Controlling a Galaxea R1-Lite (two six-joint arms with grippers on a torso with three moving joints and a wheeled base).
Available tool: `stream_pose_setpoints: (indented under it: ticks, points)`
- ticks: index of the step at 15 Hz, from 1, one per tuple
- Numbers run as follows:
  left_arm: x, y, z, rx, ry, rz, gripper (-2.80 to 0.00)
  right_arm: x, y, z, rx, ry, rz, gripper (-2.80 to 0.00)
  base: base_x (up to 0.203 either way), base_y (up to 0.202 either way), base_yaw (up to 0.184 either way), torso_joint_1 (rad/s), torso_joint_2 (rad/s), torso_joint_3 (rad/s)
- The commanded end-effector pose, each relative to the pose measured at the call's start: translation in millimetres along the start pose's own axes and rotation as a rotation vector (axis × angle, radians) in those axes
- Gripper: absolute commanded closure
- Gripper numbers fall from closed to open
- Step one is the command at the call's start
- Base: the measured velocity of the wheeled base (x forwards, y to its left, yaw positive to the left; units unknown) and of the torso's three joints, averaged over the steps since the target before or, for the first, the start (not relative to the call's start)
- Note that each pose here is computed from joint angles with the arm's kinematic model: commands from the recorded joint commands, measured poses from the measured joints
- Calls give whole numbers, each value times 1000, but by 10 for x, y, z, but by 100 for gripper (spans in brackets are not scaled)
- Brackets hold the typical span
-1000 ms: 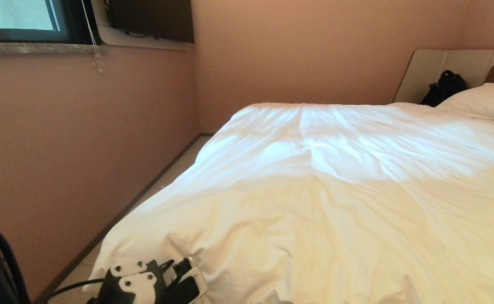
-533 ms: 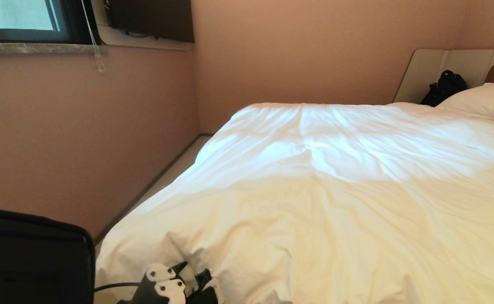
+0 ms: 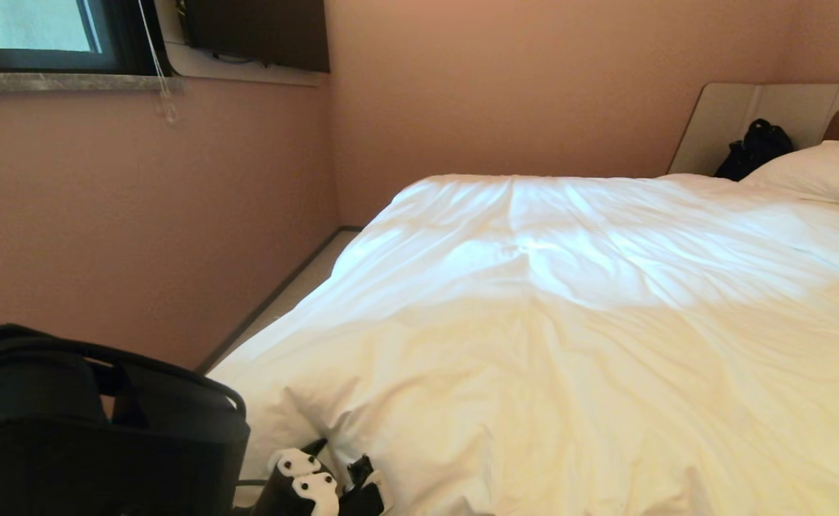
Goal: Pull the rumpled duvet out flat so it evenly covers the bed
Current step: Flatten the corners of the folded blanket
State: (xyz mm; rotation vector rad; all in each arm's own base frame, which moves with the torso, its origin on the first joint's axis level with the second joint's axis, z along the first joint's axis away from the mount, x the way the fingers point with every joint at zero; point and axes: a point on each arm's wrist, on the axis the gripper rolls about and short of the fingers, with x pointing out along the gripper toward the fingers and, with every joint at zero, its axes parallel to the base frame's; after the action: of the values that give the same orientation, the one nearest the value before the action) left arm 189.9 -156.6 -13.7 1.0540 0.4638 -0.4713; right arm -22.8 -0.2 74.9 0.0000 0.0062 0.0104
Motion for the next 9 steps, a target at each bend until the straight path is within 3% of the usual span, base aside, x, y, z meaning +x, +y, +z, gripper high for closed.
stream_pose_setpoints:
  ticks: [1,9]
  points:
    - [91,-54,-51,13,37,-4,-280,1,0,0,0,1,0,0,0,0,0,0,0,0]
    - [260,-71,-81,-4,66,25,-280,1,0,0,0,1,0,0,0,0,0,0,0,0]
